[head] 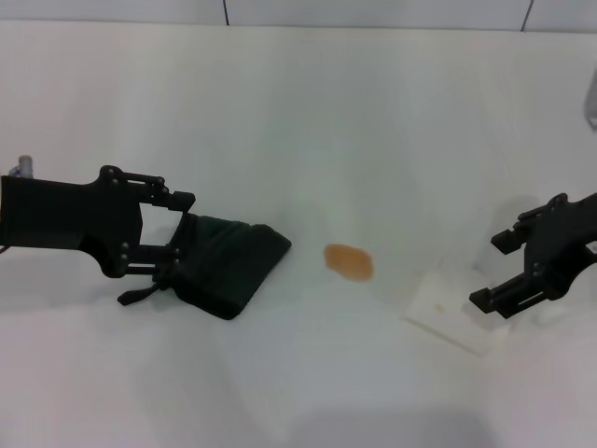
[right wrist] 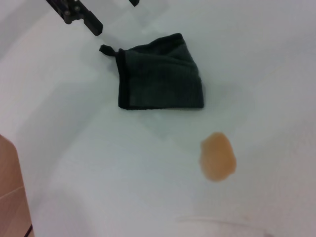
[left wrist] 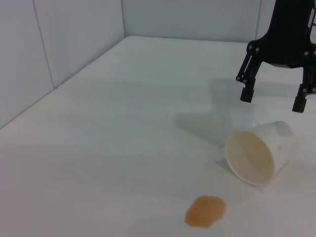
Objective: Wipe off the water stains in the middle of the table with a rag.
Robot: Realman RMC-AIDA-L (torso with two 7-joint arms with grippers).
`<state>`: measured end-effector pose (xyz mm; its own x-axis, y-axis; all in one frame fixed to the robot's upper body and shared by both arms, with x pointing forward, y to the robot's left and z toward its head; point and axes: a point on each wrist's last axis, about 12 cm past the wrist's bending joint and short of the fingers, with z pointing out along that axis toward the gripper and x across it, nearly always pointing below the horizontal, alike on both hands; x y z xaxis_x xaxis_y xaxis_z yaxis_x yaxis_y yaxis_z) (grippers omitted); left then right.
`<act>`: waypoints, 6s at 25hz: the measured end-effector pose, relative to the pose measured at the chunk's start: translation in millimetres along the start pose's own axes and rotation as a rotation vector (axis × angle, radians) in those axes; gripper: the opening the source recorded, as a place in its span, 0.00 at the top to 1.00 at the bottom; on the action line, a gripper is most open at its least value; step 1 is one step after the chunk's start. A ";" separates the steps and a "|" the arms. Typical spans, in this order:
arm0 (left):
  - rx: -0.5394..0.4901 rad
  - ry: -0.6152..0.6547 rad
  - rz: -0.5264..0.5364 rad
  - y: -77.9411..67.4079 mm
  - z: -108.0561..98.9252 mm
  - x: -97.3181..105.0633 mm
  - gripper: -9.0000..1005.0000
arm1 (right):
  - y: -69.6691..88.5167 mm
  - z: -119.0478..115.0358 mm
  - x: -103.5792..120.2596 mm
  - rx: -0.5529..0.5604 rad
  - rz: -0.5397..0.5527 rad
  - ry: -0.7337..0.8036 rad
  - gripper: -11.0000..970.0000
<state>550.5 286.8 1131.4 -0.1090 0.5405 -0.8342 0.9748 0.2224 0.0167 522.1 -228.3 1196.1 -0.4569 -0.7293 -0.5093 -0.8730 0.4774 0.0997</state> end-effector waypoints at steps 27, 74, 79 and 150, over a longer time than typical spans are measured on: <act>-0.013 0.000 0.022 2.1 -0.9 -0.1 0.37 | 11.2 29.6 -19.7 0.044 0.001 0.069 0.18; -0.027 0.001 0.029 2.8 1.3 1.1 0.38 | 5.7 57.7 -3.9 0.026 0.064 0.121 0.21; -0.029 0.000 0.028 2.8 1.1 1.4 0.38 | 6.4 57.6 -4.8 0.026 0.062 0.121 0.22; -0.057 -0.041 0.064 1.9 7.4 -0.4 0.39 | -60.4 64.7 74.1 0.064 0.160 -0.558 0.29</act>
<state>553.8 281.0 1127.7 -0.0372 0.5214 -0.8525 0.9666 0.2351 0.1016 552.1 -279.4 1097.0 -0.4085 -0.2855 -0.8669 -0.7803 0.6020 0.1694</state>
